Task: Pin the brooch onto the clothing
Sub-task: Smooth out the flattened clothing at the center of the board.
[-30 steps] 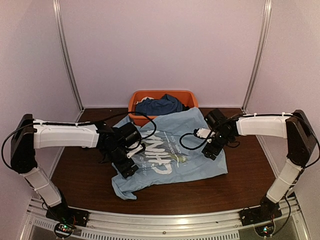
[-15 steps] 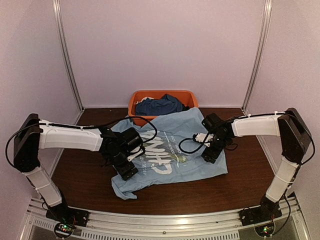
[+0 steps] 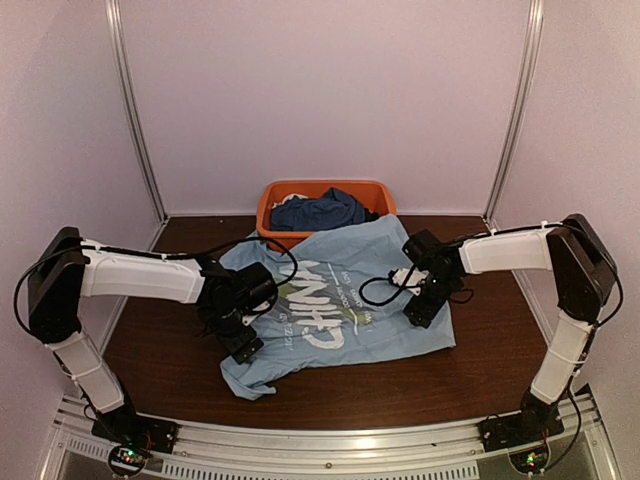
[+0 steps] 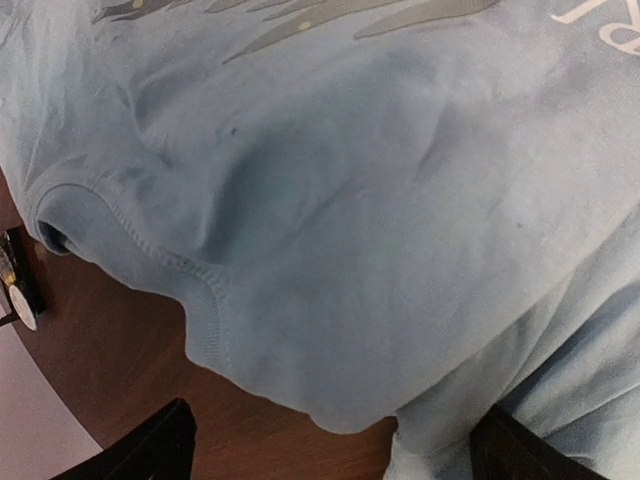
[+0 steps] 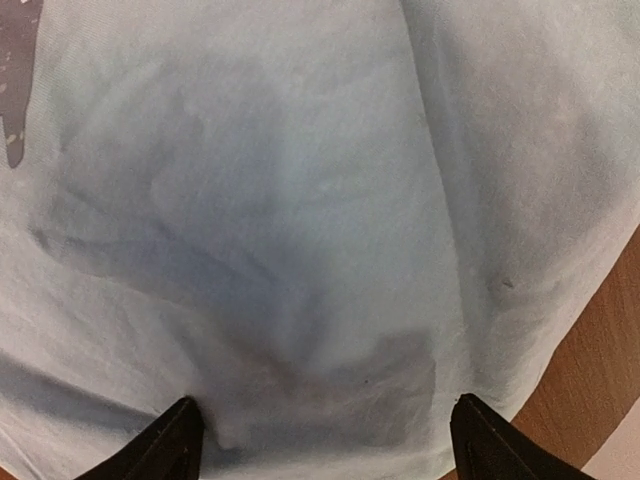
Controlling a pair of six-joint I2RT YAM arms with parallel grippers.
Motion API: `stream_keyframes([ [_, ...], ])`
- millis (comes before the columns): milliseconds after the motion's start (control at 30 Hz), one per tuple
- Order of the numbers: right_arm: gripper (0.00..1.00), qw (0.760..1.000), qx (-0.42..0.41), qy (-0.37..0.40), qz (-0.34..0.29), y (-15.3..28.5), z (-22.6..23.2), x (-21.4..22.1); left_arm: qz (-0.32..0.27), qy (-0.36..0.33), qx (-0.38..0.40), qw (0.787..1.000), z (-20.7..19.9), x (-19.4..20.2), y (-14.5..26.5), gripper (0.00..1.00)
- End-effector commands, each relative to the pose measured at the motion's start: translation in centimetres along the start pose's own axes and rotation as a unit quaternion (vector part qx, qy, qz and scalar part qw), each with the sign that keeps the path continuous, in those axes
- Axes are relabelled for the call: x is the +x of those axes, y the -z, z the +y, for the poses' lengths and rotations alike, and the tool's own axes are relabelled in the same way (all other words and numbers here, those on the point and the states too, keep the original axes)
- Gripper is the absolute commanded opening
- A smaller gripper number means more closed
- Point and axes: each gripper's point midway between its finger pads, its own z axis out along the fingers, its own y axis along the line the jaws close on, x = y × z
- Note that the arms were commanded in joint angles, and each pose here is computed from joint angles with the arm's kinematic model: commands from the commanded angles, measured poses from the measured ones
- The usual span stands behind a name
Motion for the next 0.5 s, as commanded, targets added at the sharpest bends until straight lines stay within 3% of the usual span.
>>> stream_keyframes([
  [0, 0.85, 0.999, 0.025, -0.021, 0.031, -0.8, -1.2, 1.2, 0.035, 0.021, -0.024, 0.999, 1.0, 1.7, -0.4, 0.98],
  [367, 0.85, 0.997, 0.040, -0.043, 0.040, -0.2, -2.1, 2.5, 0.077, 0.056, -0.009, 0.995, 0.1, 3.1, -0.9, 0.98],
  [467, 0.85, 0.998, 0.038, -0.041, 0.028, 0.5, -2.1, 2.0, 0.053, 0.073, -0.007, 0.996, 0.5, 2.3, 0.5, 0.98],
])
